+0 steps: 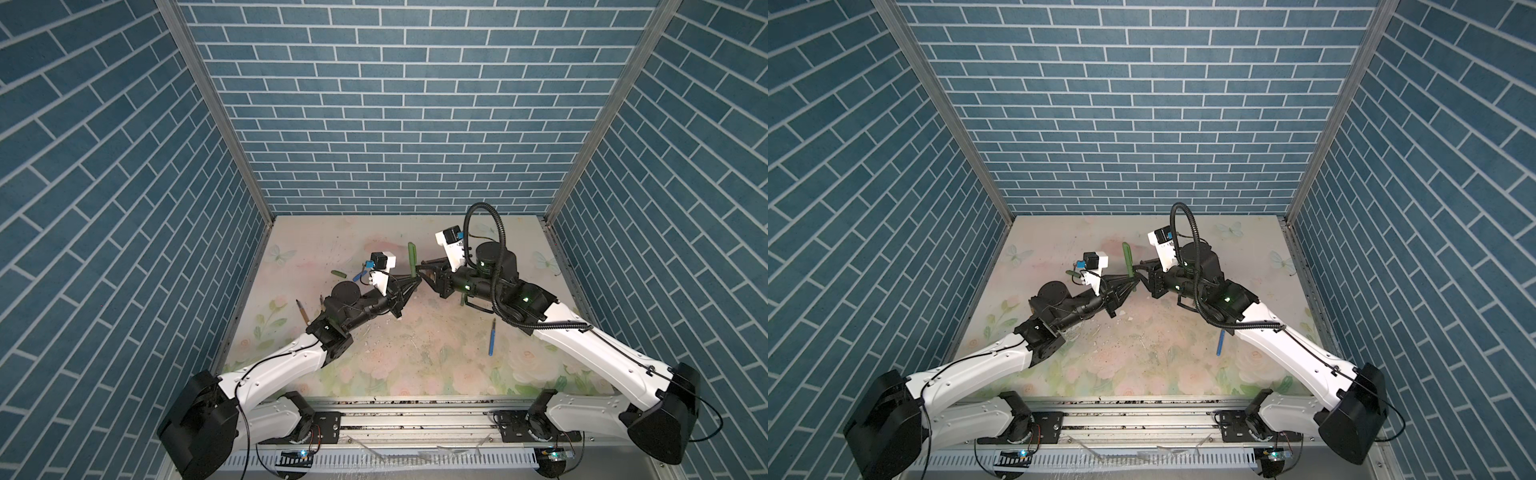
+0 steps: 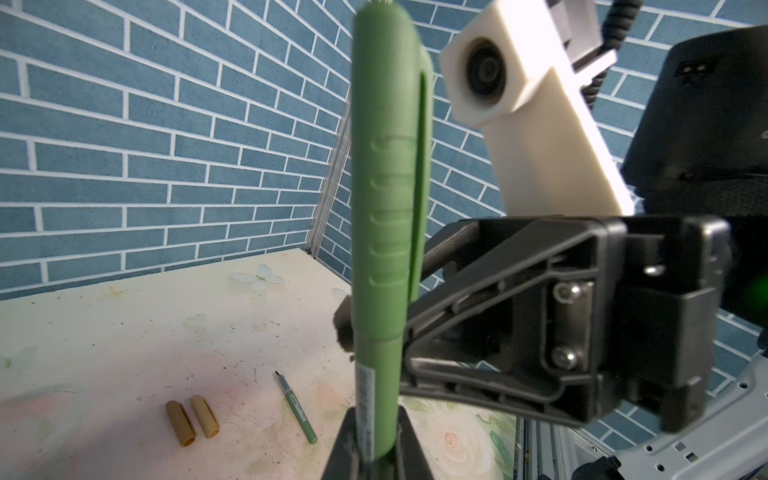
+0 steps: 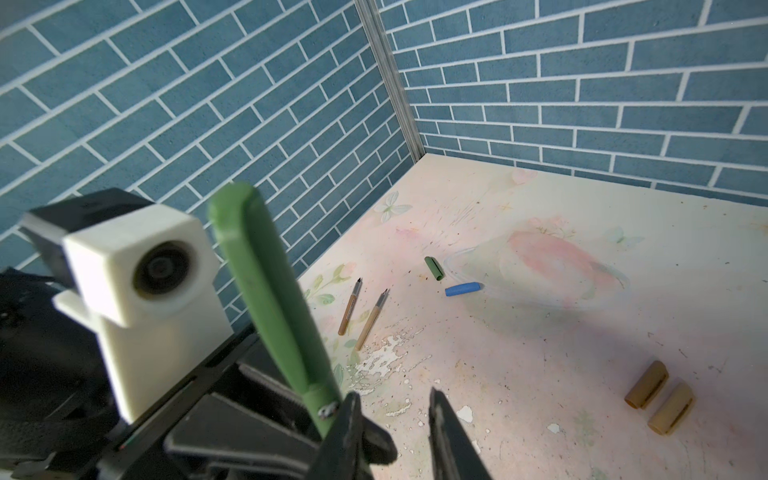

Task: Insert the pens into the pen caps

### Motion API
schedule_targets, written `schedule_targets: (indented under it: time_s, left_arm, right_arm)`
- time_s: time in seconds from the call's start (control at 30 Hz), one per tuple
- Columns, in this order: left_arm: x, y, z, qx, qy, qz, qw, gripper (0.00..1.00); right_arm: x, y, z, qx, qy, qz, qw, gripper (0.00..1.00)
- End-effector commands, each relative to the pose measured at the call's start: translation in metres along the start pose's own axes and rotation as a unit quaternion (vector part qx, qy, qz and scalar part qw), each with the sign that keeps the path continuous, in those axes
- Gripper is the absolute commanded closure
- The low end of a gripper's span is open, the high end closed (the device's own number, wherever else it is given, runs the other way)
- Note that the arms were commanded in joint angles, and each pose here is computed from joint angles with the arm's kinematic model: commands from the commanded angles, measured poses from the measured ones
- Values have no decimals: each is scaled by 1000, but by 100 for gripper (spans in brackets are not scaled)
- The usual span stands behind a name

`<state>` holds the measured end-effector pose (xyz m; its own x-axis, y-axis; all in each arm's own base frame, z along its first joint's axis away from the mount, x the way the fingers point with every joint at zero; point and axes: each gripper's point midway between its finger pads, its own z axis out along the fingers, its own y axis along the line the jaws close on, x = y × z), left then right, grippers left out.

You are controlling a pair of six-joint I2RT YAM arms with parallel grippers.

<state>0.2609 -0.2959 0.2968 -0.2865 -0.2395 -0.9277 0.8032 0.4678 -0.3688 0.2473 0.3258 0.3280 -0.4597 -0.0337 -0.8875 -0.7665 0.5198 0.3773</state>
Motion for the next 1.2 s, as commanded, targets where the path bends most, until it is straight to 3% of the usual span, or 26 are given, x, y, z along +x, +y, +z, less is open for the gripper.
schedule_targets:
  time_s: [0.0, 0.43, 0.73, 0.77, 0.87, 0.97, 1.1, 1.17]
  left_arm:
    - [1, 12, 0, -26, 0, -6, 1000, 100]
    - [4, 6, 0, -8, 6, -16, 1000, 100]
    - [5, 2, -4, 2, 4, -15, 1000, 100]
    - [5, 2, -4, 2, 3, -17, 1000, 94]
    - [8, 8, -7, -14, -1, -31, 999, 45]
    - [8, 20, -20, -53, -16, -52, 997, 14]
    - [11, 48, -51, -139, -57, -109, 983, 1]
    - [13, 61, -72, -180, -81, -133, 971, 1]
  right_arm:
    - [-7, 17, -14, -24, -15, -15, 999, 71]
    - [-6, 20, 20, -53, 1, -6, 999, 67]
    - [-12, 23, 26, -64, -7, -3, 998, 97]
    - [-12, 23, 25, -64, -8, -4, 998, 99]
    - [-19, 20, 21, -48, -20, -6, 999, 100]
    - [-33, 8, 14, -4, -37, -17, 999, 100]
    - [-55, -19, 8, 60, -40, -15, 997, 100]
    - [-63, -46, 6, 98, -31, -2, 995, 100]
